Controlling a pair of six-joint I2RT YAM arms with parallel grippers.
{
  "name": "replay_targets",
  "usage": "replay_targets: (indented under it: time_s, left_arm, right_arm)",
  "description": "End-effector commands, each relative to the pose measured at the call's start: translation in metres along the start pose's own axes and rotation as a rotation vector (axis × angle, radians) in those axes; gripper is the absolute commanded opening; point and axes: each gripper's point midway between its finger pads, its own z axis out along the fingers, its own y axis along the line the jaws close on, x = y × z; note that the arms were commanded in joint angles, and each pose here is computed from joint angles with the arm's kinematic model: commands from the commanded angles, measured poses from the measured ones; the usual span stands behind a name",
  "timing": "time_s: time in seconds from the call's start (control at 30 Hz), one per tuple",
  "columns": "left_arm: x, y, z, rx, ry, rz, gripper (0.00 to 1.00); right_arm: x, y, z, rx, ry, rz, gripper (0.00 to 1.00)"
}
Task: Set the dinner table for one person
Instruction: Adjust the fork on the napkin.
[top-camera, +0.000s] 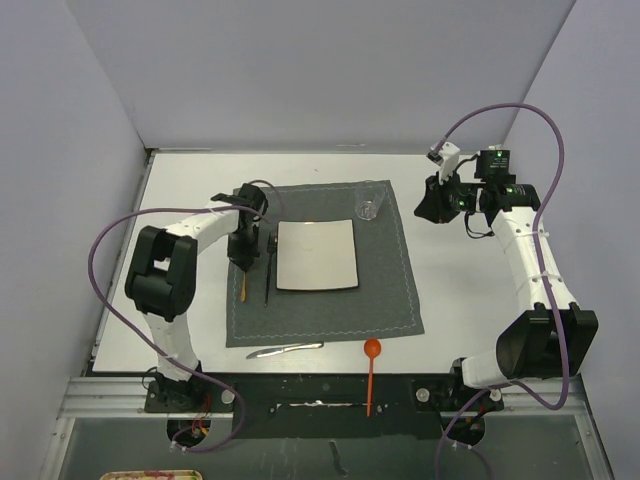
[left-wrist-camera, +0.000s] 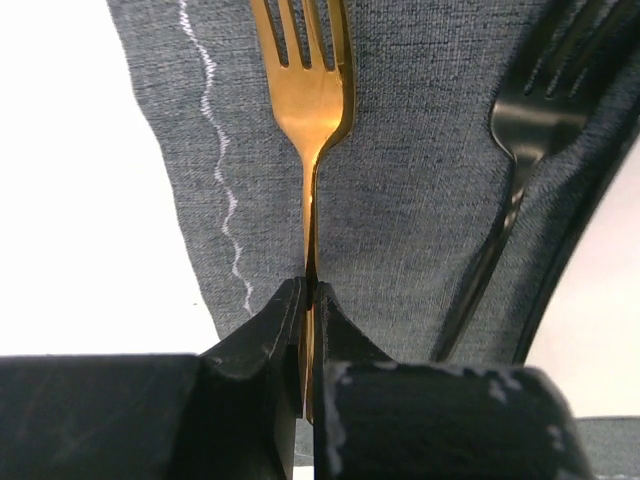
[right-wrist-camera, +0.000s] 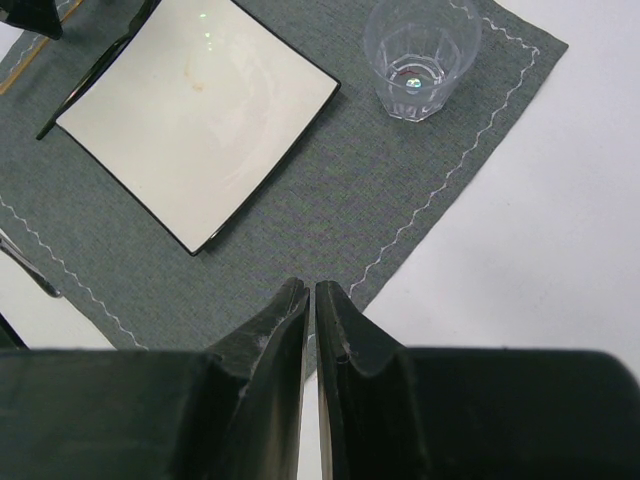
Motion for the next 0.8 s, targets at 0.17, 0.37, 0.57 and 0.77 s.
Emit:
replay_targets:
  time_s: [0.17,0.37,0.57,0.77]
  left_arm:
    - [-0.007,-0.011,0.004,-0.089,-0.017,-0.008,0.00]
    - [-0.011,-0.013,0.003,-0.087,-0.028,0.001,0.00]
    - [-0.013,-0.013,0.005,-0.105,-0.023,-0.004,0.00]
    - [-0.014,-0.014,0.008,-0.105,-0.021,-0.007,0.00]
  right_arm:
    - [-0.012,-0.001,-0.007,0.013,-0.054,-0.027,0.11]
    - [-0.010,-0.001,-0.005,0.007,-0.054,-0.023,0.11]
    - [-0.013,-0.001,-0.006,0.008,-0.057,-0.023,0.11]
    - [-0.013,0.000,-0.007,0.008,-0.057,-0.023,0.11]
